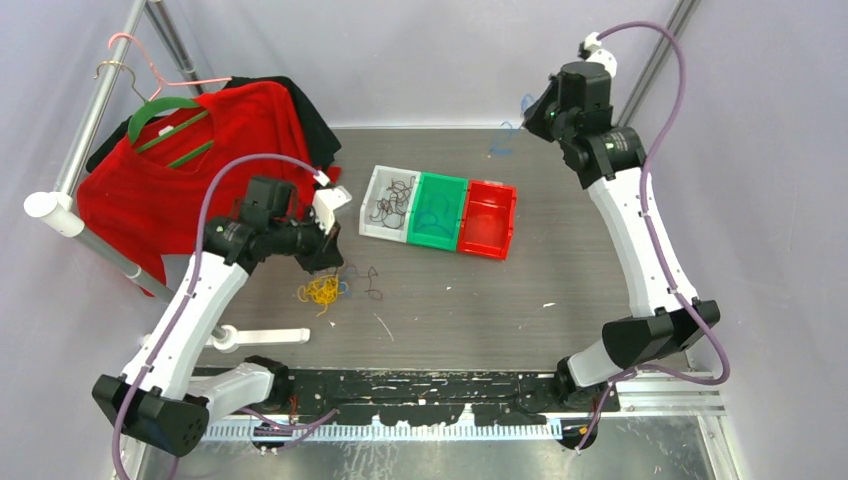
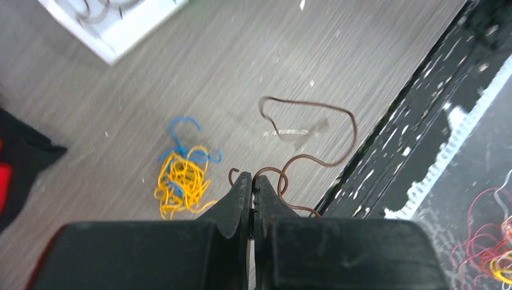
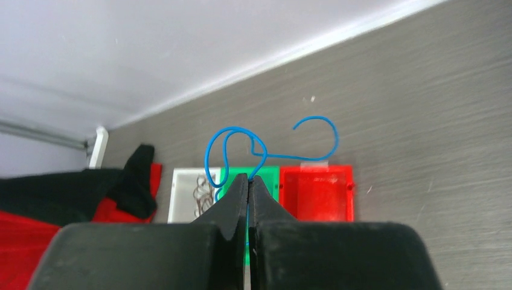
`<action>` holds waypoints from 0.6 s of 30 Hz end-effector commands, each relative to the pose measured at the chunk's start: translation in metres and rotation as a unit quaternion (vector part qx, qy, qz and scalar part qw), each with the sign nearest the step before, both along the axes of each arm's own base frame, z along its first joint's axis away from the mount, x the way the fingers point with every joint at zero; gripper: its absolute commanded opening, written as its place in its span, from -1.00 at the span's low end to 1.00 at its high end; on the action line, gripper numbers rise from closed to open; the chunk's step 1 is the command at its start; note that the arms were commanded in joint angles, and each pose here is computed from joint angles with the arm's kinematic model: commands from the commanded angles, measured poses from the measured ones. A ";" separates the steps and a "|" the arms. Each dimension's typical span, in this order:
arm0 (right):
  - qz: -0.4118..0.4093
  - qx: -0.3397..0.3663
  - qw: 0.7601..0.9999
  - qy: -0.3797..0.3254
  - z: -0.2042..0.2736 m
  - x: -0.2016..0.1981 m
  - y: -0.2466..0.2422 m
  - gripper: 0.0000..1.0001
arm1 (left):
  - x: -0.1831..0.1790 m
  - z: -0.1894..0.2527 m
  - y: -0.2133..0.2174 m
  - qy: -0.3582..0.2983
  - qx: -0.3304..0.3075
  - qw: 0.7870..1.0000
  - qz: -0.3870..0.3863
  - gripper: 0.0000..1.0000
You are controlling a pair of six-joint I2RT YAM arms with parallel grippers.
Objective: Untangle the cables
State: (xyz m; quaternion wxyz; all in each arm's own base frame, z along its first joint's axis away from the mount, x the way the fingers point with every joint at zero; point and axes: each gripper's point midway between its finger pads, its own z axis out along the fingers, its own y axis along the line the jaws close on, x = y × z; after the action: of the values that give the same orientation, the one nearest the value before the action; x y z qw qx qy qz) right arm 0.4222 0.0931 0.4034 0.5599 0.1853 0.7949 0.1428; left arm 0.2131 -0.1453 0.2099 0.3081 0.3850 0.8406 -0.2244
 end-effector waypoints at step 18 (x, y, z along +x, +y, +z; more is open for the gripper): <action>0.145 -0.139 0.972 0.121 -0.171 0.047 0.156 -0.98 | 0.052 0.079 -0.014 -0.082 -0.052 0.994 0.058 -1.00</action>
State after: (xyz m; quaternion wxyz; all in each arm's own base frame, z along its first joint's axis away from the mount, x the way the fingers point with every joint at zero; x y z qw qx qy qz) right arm 0.4536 0.2341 0.2307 0.4263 0.0410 0.8963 0.1148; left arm 0.2464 -0.1599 0.2635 0.3573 0.3496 0.8335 -0.2351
